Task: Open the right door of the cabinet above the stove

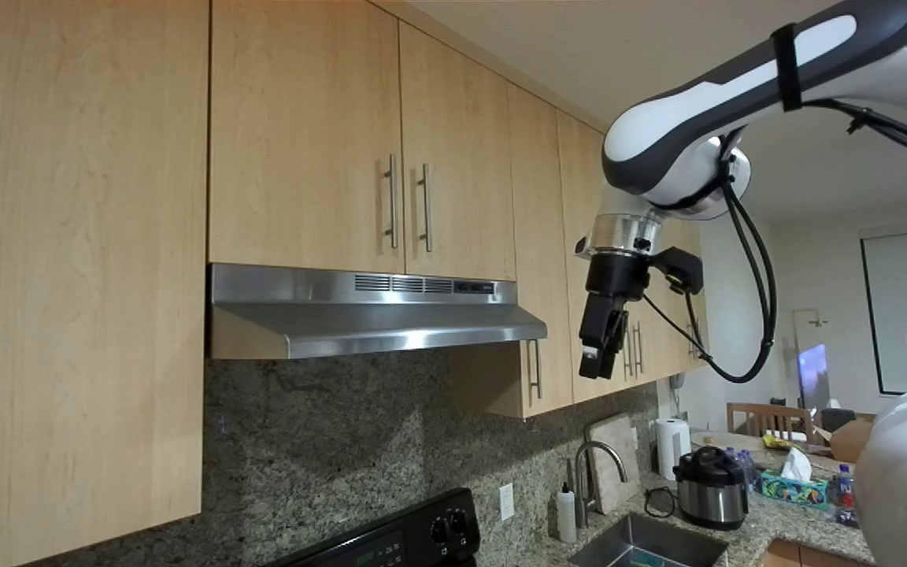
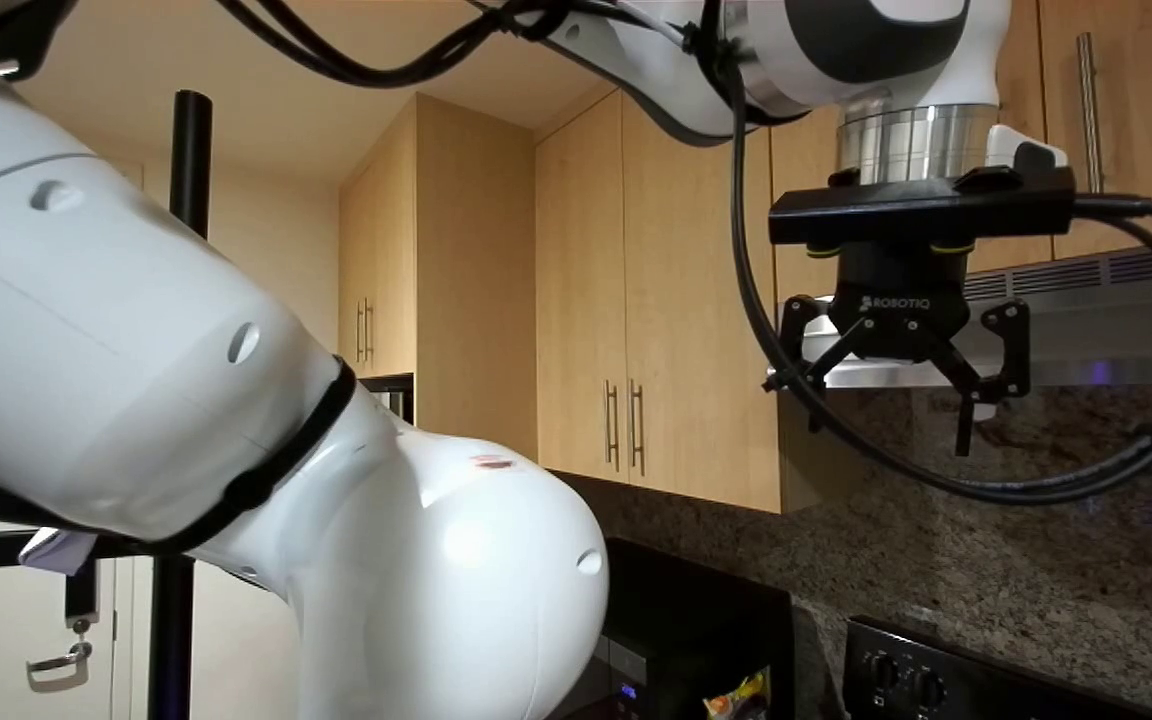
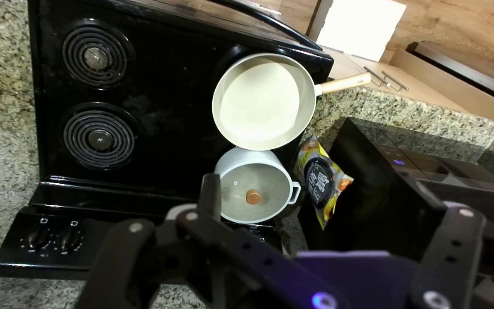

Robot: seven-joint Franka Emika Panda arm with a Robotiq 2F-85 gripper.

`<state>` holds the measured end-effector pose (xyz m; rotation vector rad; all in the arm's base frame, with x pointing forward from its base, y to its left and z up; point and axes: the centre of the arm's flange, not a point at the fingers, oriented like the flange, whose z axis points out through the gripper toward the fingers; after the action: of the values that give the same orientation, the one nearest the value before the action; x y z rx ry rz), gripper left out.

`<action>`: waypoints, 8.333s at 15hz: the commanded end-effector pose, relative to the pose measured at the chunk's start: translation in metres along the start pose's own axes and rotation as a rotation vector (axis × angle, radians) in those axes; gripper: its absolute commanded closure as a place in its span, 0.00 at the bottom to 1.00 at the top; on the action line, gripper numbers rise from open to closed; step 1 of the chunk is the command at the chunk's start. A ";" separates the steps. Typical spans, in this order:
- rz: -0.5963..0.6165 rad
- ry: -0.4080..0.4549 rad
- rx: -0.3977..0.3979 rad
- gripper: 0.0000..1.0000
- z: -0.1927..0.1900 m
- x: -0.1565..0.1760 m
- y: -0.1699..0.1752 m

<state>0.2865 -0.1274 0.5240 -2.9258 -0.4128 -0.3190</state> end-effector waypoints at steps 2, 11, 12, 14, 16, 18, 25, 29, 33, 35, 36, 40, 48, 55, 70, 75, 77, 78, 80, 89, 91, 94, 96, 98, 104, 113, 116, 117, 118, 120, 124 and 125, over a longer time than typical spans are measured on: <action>-0.007 0.053 -0.029 0.00 -0.011 0.004 -0.004; -0.093 0.435 -0.310 0.00 -0.074 0.040 -0.032; -0.106 0.484 -0.346 0.00 -0.082 0.045 -0.037; -0.131 0.580 -0.418 0.00 -0.095 0.056 -0.045; -0.136 0.573 -0.386 0.00 -0.101 0.052 -0.042; -0.150 0.616 -0.419 0.00 -0.107 0.056 -0.048; -0.126 0.659 -0.476 0.00 -0.110 0.067 -0.049; -0.150 0.770 -0.577 0.00 -0.122 0.090 -0.056; -0.169 0.865 -0.694 0.00 -0.136 0.117 -0.062; -0.141 0.905 -0.734 0.00 -0.146 0.129 -0.061; -0.114 0.919 -0.745 0.00 -0.152 0.137 -0.059; -0.089 0.977 -0.747 0.00 -0.169 0.167 -0.061; -0.124 0.955 -0.710 0.00 -0.165 0.171 -0.066; -0.083 0.988 -0.698 0.00 -0.159 0.196 -0.057; 0.010 0.917 -0.686 0.00 -0.163 0.291 -0.006; -0.008 0.871 -0.794 0.00 -0.156 0.307 -0.014; 0.010 0.873 -0.868 0.00 -0.157 0.308 -0.009; 0.018 0.865 -0.893 0.00 -0.157 0.308 -0.006; 0.035 0.843 -0.910 0.00 -0.157 0.308 -0.003; 0.405 0.894 -0.791 0.00 -0.150 0.314 -0.007; 0.511 0.944 -0.764 0.00 -0.151 0.316 -0.008; 0.602 1.019 -0.740 0.00 -0.153 0.318 -0.008; 0.597 1.050 -0.722 0.00 -0.153 0.317 -0.008; 0.564 1.057 -0.721 0.00 -0.152 0.317 -0.009; 0.566 1.034 -0.712 0.00 -0.151 0.320 -0.016; 0.614 0.998 -0.709 0.00 -0.140 0.343 0.013; 0.608 1.021 -0.698 0.00 -0.142 0.355 0.022; 0.606 1.028 -0.701 0.00 -0.143 0.359 0.025; 0.595 1.040 -0.709 0.00 -0.145 0.363 0.026; 0.582 1.052 -0.739 0.00 -0.144 0.373 0.028; 0.624 1.020 -0.832 0.00 -0.137 0.390 0.029; 0.637 1.008 -0.855 0.00 -0.134 0.394 0.028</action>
<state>0.6133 -0.0912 0.7417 -2.7584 0.8772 -2.0576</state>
